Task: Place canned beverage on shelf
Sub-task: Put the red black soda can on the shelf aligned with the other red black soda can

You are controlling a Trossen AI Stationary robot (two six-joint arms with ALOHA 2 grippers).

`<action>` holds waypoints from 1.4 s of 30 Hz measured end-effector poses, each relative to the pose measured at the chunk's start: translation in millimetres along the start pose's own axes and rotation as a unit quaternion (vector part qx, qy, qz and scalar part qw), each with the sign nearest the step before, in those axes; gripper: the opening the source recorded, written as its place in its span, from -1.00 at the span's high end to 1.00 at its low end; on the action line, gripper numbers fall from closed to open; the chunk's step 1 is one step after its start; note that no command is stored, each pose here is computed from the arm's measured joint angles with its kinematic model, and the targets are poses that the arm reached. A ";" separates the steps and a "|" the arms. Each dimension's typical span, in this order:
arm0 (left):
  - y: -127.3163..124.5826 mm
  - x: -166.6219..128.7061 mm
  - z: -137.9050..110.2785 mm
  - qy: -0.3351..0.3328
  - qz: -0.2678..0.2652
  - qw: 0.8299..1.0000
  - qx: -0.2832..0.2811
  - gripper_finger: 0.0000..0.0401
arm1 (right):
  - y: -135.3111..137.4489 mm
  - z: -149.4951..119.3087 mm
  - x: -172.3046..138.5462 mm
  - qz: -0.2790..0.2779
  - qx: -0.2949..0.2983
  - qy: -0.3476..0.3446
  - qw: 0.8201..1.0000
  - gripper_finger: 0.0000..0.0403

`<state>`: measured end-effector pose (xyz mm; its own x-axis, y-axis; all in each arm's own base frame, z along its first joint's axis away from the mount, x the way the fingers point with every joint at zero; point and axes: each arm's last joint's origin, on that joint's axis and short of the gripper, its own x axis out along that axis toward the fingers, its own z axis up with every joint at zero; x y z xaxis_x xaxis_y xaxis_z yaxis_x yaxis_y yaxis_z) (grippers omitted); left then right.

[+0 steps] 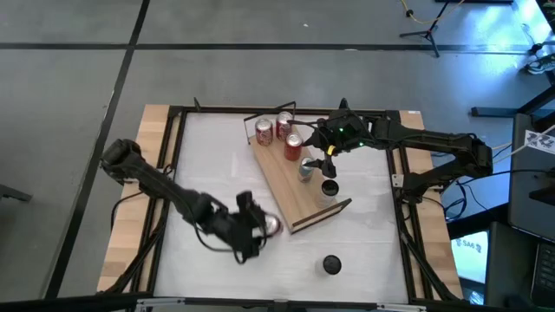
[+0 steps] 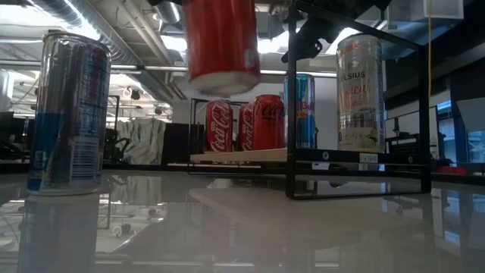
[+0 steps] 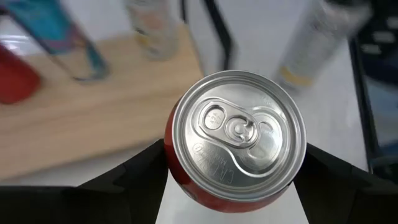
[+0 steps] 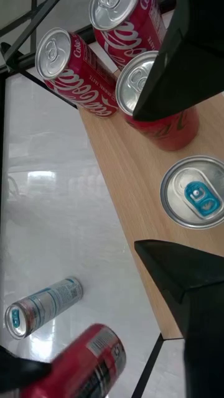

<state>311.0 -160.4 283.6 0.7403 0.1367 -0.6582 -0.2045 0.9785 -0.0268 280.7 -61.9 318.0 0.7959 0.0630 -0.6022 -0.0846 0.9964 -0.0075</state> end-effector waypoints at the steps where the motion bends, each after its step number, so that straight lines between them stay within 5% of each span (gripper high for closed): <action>1: 6.6 -3.4 4.8 -0.007 0.006 1.000 -0.008 -0.38 | 0.0 0.0 0.0 0.000 0.000 0.000 1.000 -0.60; 15: 110.5 -4.3 47.1 -0.029 0.126 0.985 -0.118 -0.38 | 0.0 0.2 0.0 0.000 0.000 -0.001 1.000 -0.60; 24: 163.9 8.8 55.1 -0.033 0.196 0.953 -0.230 -0.38 | 0.0 0.1 0.0 0.000 0.000 -0.001 1.000 -0.60; 42: 190.5 56.0 42.2 0.022 0.245 0.927 -0.283 -0.38 | 0.0 0.2 0.0 0.000 0.000 -0.001 1.000 -0.60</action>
<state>340.6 40.2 273.4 0.4445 0.5247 -0.7261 -0.8225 0.5602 -0.0986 280.8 -61.9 318.2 0.7970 0.0628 -0.6007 -0.0846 0.9964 -0.0082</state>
